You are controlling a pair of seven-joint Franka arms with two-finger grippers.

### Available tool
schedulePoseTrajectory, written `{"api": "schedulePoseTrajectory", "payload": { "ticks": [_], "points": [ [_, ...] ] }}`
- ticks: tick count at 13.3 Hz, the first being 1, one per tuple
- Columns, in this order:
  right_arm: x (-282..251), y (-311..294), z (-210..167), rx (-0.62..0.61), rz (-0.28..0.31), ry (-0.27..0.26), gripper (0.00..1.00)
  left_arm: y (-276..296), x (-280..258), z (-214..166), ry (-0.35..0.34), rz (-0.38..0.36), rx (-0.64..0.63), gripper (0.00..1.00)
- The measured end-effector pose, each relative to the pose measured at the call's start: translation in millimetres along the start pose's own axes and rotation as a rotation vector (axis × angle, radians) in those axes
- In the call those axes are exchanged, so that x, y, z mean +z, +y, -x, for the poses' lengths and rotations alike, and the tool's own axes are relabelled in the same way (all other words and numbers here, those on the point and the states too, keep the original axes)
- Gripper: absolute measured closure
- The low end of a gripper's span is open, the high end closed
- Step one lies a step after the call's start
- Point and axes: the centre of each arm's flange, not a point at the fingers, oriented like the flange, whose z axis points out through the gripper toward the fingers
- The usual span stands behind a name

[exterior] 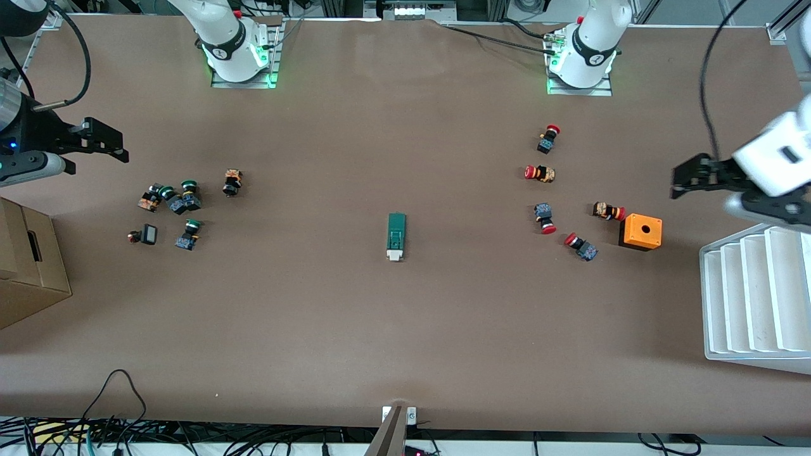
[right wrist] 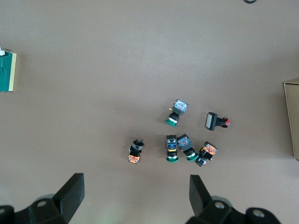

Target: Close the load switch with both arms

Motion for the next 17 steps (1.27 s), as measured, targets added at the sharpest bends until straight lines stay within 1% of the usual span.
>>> {"api": "schedulePoseTrajectory", "payload": {
  "ticks": [3,6,8,10,13,17],
  "points": [
    [-0.3,0.0,0.1,0.0,0.0,-0.001,0.0,-36.7,-6.1,17.0,-0.02,0.017,-0.076,0.0],
    [-0.8,0.0,0.1,0.0,0.0,0.0,0.0,-31.1,-13.3,28.3,-0.054,0.059,-0.198,0.0],
    [-0.9,0.0,0.1,0.0,0.0,0.001,0.0,-24.4,-20.9,32.9,-0.055,0.056,-0.244,0.0],
    [-1.0,0.1,0.1,0.0,0.001,0.001,0.0,-23.7,-26.2,35.9,-0.048,0.052,-0.251,0.0],
    [-1.0,1.1,0.3,0.0,0.01,-0.001,0.0,-27.6,-27.5,37.6,-0.049,0.021,-0.247,0.0],
    [-1.2,1.5,0.4,0.0,0.013,-0.002,0.0,-27.5,-27.8,37.6,-0.048,0.017,-0.244,0.0]
  ]
}}
